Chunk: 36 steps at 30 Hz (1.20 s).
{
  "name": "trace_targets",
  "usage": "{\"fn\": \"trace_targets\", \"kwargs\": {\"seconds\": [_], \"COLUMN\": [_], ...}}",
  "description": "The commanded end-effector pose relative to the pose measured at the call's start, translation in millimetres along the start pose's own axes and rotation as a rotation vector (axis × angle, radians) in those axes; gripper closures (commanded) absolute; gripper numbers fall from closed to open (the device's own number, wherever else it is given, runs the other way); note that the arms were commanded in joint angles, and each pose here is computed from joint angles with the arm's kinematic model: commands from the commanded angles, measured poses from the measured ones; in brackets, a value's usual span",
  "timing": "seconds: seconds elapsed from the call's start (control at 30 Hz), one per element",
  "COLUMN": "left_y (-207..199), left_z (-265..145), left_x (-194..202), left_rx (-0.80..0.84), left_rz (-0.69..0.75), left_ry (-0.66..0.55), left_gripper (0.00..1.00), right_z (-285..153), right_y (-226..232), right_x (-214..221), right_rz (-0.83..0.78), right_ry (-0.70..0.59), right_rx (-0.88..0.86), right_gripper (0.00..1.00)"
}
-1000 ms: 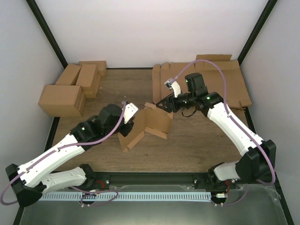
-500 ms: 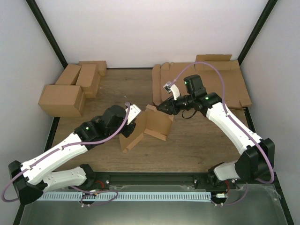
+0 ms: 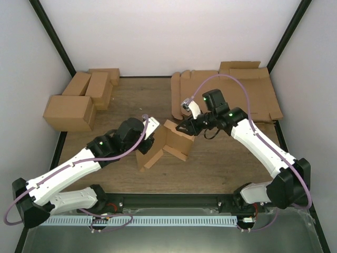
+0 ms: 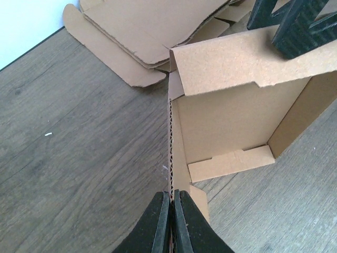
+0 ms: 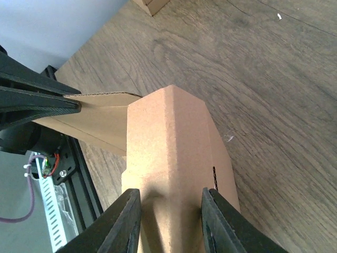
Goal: Fold the paper box
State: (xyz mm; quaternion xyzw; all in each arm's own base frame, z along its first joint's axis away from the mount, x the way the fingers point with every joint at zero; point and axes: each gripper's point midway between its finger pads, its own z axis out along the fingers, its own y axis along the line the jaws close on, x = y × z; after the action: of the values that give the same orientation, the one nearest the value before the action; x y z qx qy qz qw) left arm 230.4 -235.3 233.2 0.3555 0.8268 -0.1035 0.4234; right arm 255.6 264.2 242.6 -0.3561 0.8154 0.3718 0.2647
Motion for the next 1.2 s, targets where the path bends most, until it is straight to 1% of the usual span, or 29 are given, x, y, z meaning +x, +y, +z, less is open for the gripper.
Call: {"fn": "trace_targets", "kwargs": {"seconds": [0.0,0.2,0.4,0.6,0.7,0.77,0.9,1.0,1.17], "left_y": [-3,-5,-9,-11,-11,-11,-12,-12,-14], "left_z": [0,-1,-3,-3,-3,-3,-2,-2,-1], "left_x": [-3,-5,-10,-14,-14,-14,-15,-15,-17], "left_rx": [0.009,0.026,0.050,0.060,0.059,0.060,0.066,0.066,0.077], "left_rz": [-0.009,-0.015,-0.028,-0.036,-0.036,-0.037,-0.034,-0.034,-0.038], "left_ry": [-0.021,-0.027,-0.039,-0.040,-0.040,-0.041,-0.039,-0.040,-0.039], "left_gripper": [0.96,0.96,0.96,0.96,0.96,0.96,0.96,0.96,0.96], "right_z": [0,2,4,8,12,14,20,24,38], "right_y": [-1,-6,-9,-18,-19,-21,-30,-30,-21], "right_x": [9,13,17,24,25,30,38,37,47], "right_rz": [-0.032,-0.138,-0.224,-0.306,-0.404,-0.454,-0.493,-0.525,-0.677], "right_ry": [0.042,0.081,0.117,0.155,0.163,0.183,0.227,0.223,0.225], "right_rx": [0.096,0.288,0.411,0.516,0.590,0.620,0.659,0.674,0.693], "right_gripper": [0.68,0.66,0.62,0.61,0.56,0.55,0.57,0.60,0.61]}}
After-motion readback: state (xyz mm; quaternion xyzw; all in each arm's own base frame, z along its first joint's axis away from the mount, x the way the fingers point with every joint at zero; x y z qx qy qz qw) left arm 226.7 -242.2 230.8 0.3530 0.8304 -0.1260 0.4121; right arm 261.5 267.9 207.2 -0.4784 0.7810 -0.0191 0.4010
